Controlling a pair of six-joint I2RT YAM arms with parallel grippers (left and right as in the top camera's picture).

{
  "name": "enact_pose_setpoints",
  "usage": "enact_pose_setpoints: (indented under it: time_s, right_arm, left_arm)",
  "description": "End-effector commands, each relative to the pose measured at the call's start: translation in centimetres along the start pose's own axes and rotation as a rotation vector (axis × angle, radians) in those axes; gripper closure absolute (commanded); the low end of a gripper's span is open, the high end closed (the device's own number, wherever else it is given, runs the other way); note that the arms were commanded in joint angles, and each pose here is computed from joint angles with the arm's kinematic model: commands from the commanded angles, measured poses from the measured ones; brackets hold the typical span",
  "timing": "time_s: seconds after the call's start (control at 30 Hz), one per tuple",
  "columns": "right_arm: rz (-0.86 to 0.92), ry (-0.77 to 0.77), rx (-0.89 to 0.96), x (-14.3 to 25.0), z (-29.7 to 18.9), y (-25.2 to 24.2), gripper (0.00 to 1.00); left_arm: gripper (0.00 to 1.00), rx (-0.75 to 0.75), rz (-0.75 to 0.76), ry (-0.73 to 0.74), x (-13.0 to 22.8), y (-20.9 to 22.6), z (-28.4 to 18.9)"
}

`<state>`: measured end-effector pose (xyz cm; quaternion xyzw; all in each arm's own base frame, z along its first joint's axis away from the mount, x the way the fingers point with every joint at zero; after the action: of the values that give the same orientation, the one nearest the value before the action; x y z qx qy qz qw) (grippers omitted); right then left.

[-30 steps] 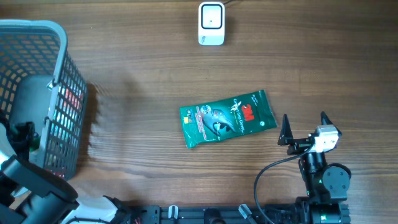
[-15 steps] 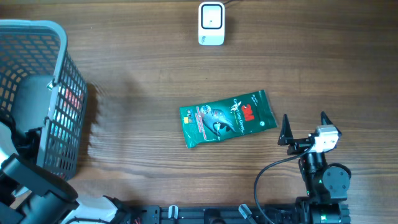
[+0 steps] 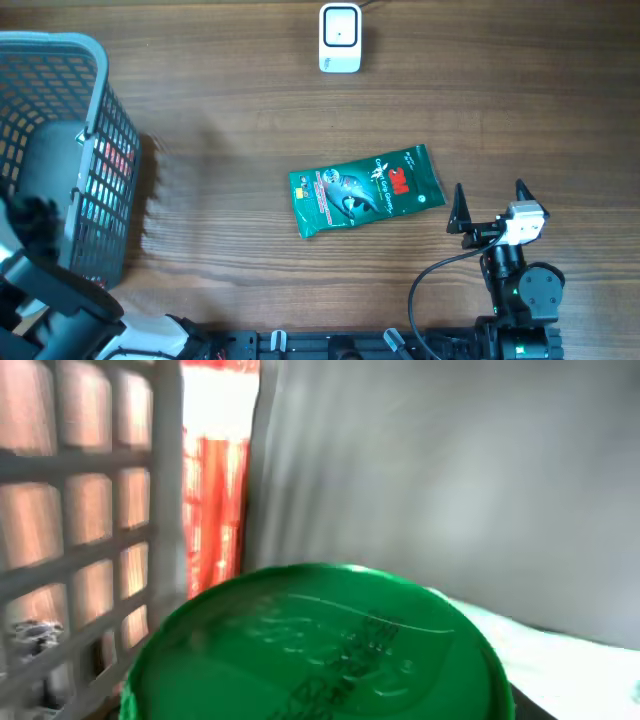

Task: Scan the item barcode
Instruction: 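Carry the green-lidded jar out and set it beside the glove pack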

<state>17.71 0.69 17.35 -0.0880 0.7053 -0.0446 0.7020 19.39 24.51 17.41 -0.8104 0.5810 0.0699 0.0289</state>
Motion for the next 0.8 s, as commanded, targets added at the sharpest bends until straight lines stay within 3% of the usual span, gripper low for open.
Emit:
enact_pose_setpoints:
  time_s: [0.0,0.17,0.3,0.37,0.43,0.53,0.67,0.77]
  right_arm:
    - [-0.012,-0.007,0.010,-0.1,0.0,-0.1,0.00]
    - [-0.012,-0.007,0.010,-0.1,0.0,-0.1,0.00]
    - [-0.012,-0.007,0.010,-0.1,0.0,-0.1,0.00]
    - [-0.012,-0.007,0.010,-0.1,0.0,-0.1,0.00]
    - [-0.012,-0.007,0.010,-0.1,0.0,-0.1,0.00]
    - [-0.012,-0.007,0.010,-0.1,0.0,-0.1,0.00]
    - [-0.012,-0.007,0.010,-0.1,0.0,-0.1,0.00]
    - [-0.012,-0.007,0.010,-0.1,0.0,-0.1,0.00]
  left_arm:
    - [0.61,0.222,-0.024,-0.095,-2.6,-1.5,-10.7]
    - [0.63,0.614,0.089,-0.038,1.1,-0.2,-24.4]
    - [0.60,0.842,0.447,-0.038,11.8,2.1,-30.8]
    - [0.61,0.864,0.628,-0.062,16.7,2.6,-31.6]
    - [0.61,0.845,0.783,-0.093,21.6,3.0,-31.4]
    - [0.61,0.760,0.890,-0.186,28.5,3.2,-29.0]
    - [0.61,0.626,0.954,-0.385,35.6,2.9,-23.3]
    - [0.61,0.557,0.920,-0.509,39.1,2.1,-17.6]
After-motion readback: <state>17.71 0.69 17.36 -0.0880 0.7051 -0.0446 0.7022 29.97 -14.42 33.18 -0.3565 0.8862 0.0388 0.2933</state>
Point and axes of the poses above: each gripper's point midway between its finger pads, its own z axis out along the fingers, its own y axis along the line the jaws close on, x = y × z, the point moved 7 cm from there along -z, back along the fingers, and after that the axes turned 10 degrees about -z, right-handed, at the moved point
